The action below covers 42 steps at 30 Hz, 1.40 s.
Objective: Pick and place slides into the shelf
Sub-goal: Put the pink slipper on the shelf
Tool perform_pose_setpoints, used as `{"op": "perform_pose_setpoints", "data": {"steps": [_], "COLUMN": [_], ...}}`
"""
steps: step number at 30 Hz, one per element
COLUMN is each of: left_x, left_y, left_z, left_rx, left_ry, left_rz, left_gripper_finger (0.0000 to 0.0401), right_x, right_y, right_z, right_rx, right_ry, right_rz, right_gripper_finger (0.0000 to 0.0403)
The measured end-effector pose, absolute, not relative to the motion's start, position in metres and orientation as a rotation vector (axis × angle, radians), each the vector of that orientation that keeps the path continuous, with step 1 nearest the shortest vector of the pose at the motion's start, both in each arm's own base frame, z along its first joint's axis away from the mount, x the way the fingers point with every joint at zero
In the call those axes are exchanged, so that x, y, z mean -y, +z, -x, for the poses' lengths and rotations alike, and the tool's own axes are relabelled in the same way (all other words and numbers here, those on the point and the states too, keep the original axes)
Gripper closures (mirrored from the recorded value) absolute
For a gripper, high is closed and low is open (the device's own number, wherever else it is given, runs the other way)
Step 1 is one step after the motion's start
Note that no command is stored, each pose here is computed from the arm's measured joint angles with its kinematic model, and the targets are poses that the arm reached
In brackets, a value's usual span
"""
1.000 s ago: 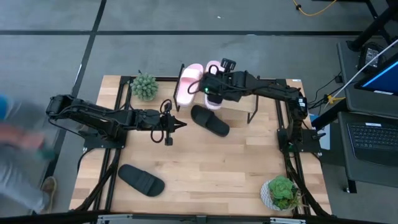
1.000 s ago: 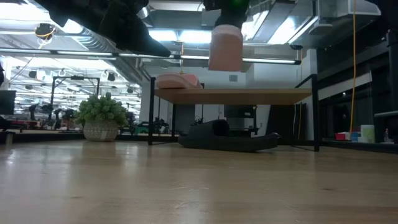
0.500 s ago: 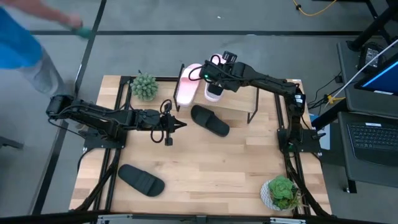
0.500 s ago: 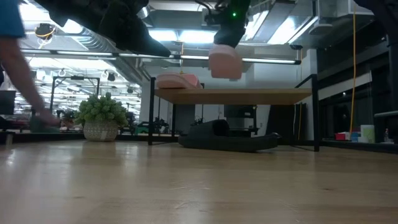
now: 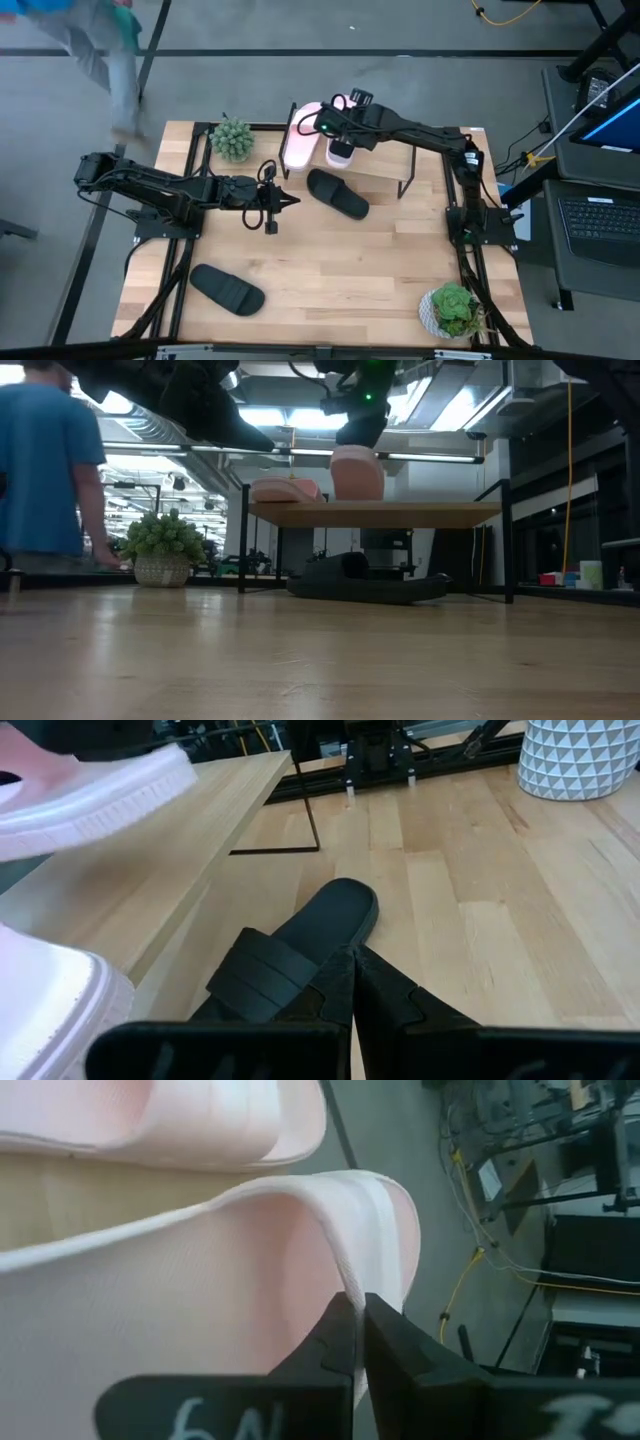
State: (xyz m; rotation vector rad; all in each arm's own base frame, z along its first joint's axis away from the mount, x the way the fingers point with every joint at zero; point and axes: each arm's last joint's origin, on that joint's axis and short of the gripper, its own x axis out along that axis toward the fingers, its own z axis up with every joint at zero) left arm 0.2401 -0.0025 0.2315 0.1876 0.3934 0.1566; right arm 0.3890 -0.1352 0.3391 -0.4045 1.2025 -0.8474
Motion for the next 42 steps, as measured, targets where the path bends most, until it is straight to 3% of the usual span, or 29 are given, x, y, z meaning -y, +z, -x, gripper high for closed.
{"op": "perform_pose_setpoints", "data": {"steps": [23, 31, 42], "left_x": [0.003, 0.003, 0.003], "left_y": [0.232, 0.232, 0.232], "left_z": [-0.24, -0.24, -0.24], "left_rx": [-0.392, -0.392, -0.392], "left_ry": [0.156, 0.156, 0.155], "left_rz": [-0.186, -0.185, -0.188], "left_gripper_finger": [0.0401, 0.0401, 0.0401], "right_x": [0.135, 0.136, 0.137], "right_y": [0.333, 0.308, 0.306], "right_z": [-0.394, -0.397, -0.402], "right_rx": [-1.175, -1.224, -1.188], "right_ry": [-0.817, -0.779, -0.768], "right_rz": [0.33, 0.348, 0.38], "right_gripper_finger": [0.0392, 0.0392, 0.0392]}}
